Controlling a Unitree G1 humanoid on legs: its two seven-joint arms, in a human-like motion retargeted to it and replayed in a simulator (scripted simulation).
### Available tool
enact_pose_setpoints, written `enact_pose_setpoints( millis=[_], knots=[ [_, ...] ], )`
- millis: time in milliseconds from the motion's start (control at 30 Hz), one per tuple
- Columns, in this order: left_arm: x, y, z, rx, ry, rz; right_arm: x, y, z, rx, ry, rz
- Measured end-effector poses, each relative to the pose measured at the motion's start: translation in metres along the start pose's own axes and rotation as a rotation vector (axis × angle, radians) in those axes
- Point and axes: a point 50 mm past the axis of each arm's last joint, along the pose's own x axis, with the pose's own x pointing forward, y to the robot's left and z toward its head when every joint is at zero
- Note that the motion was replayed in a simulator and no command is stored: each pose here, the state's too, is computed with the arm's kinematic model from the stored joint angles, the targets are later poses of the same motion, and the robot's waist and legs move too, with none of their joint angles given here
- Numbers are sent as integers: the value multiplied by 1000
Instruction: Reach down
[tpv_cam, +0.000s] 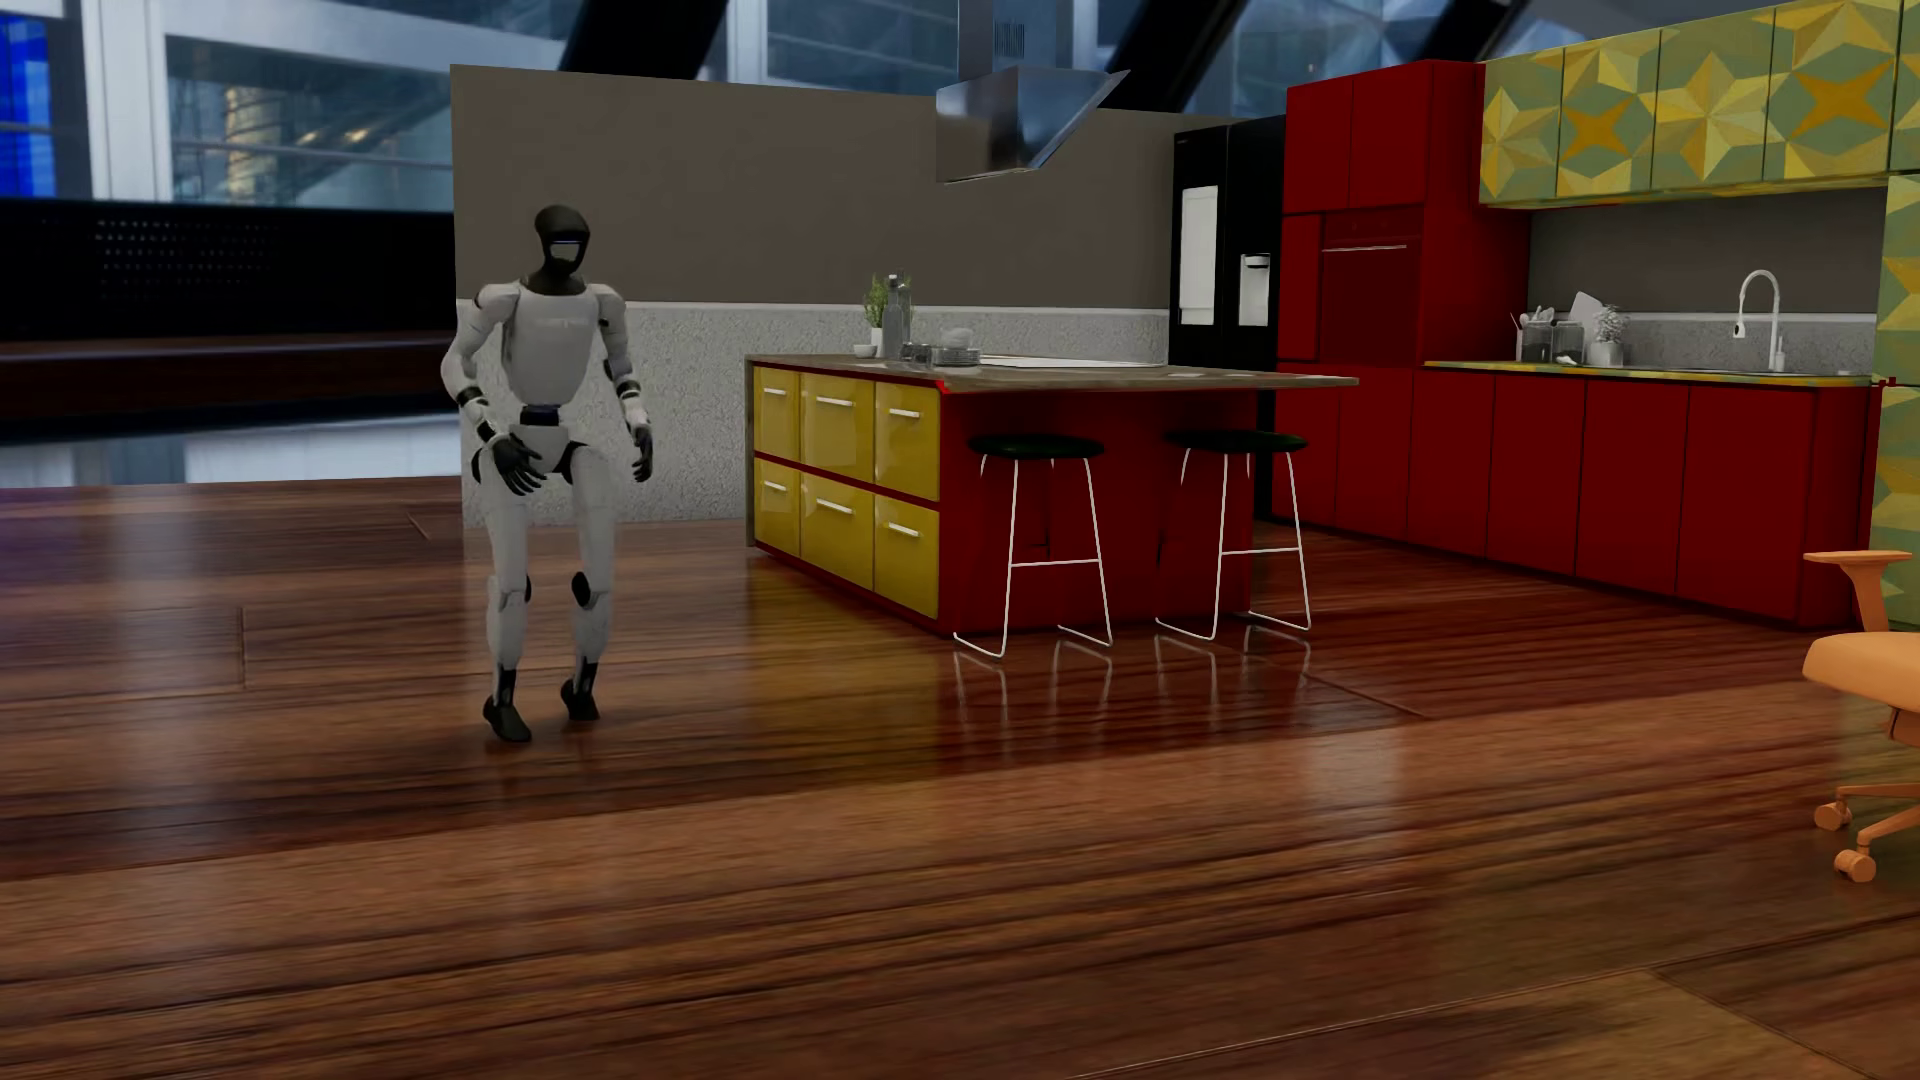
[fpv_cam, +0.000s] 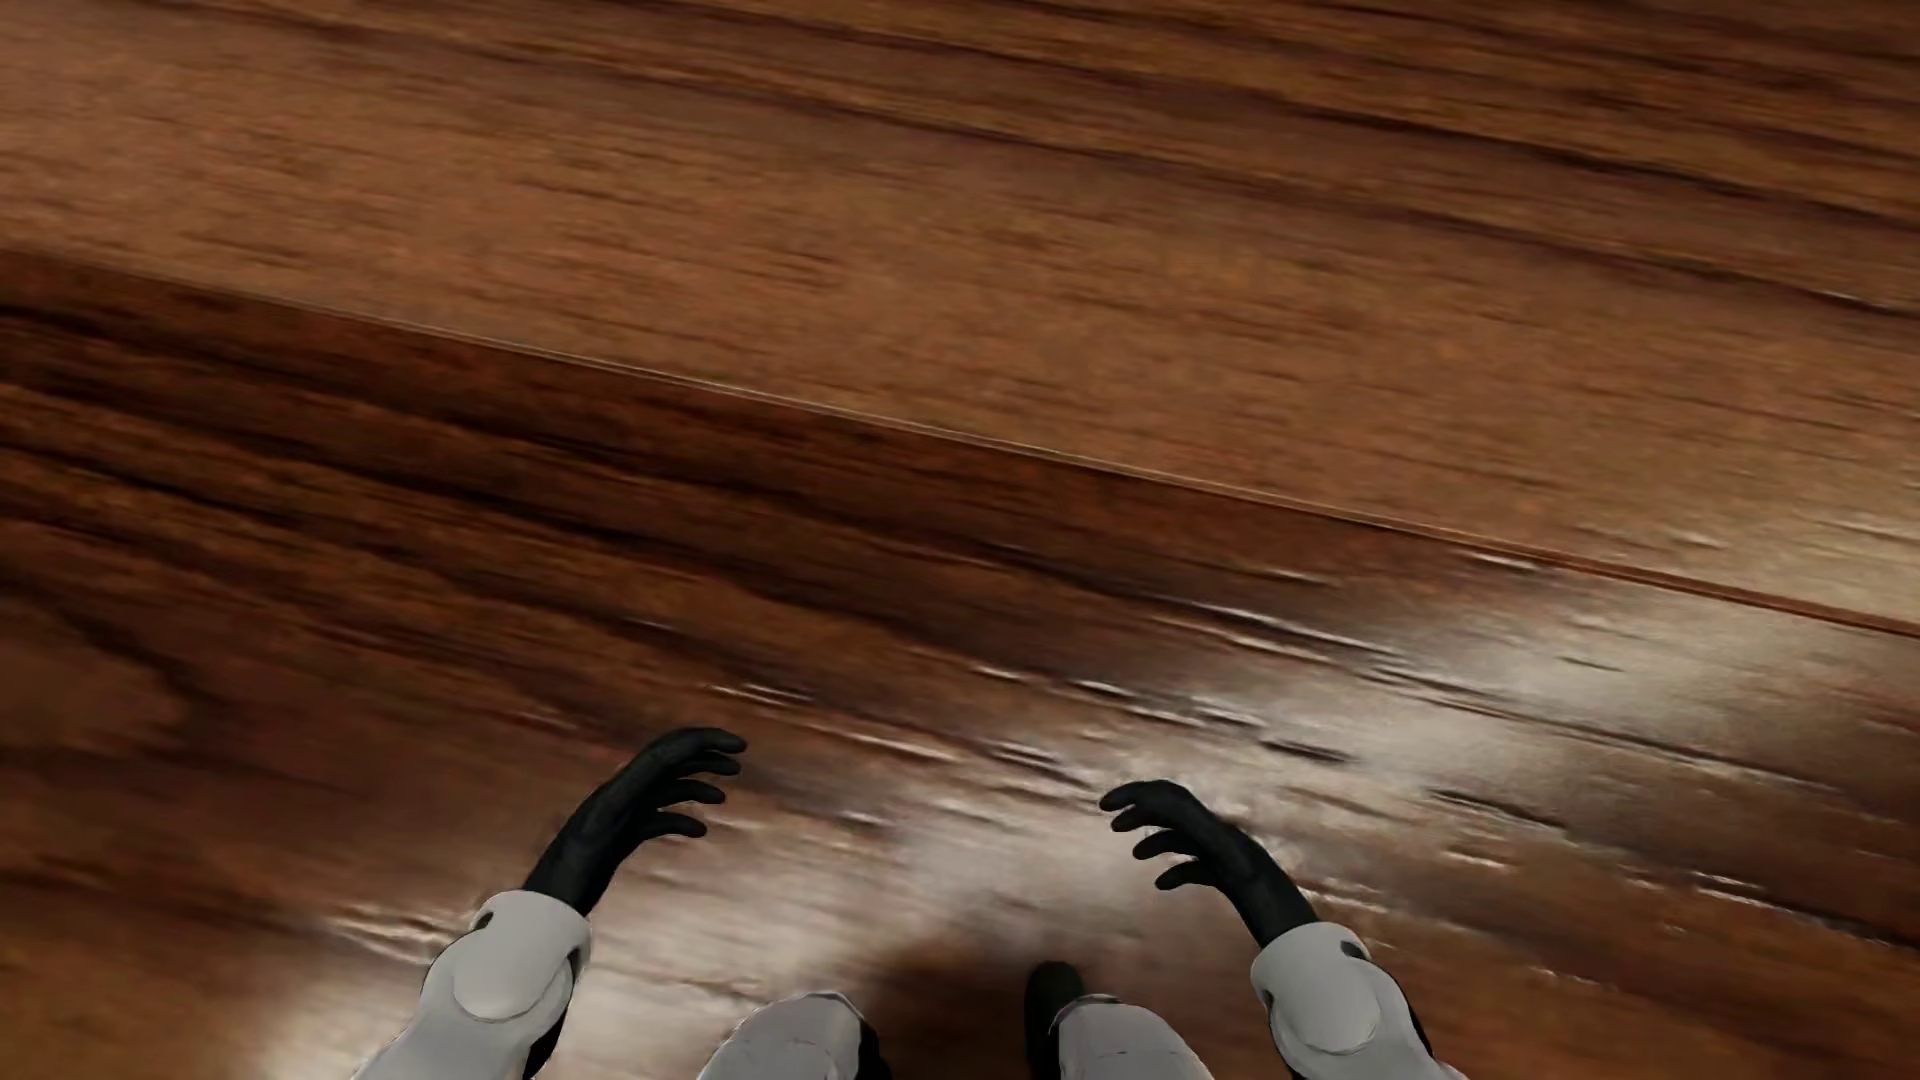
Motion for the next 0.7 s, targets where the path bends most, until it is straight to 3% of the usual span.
enact_pose_setpoints(
  millis=[200,333,533,700],
  knots=[
    [67,29,99,128,-245,30,53,-38,92,-210,-235,-21],
    [95,45,183,308,-386,44,77,-82,165,-386,-334,-117],
    [96,68,310,590,-549,148,66,-151,289,-624,-457,-344],
    [79,91,376,780,-561,291,43,-175,364,-822,-462,-494]
  ],
)
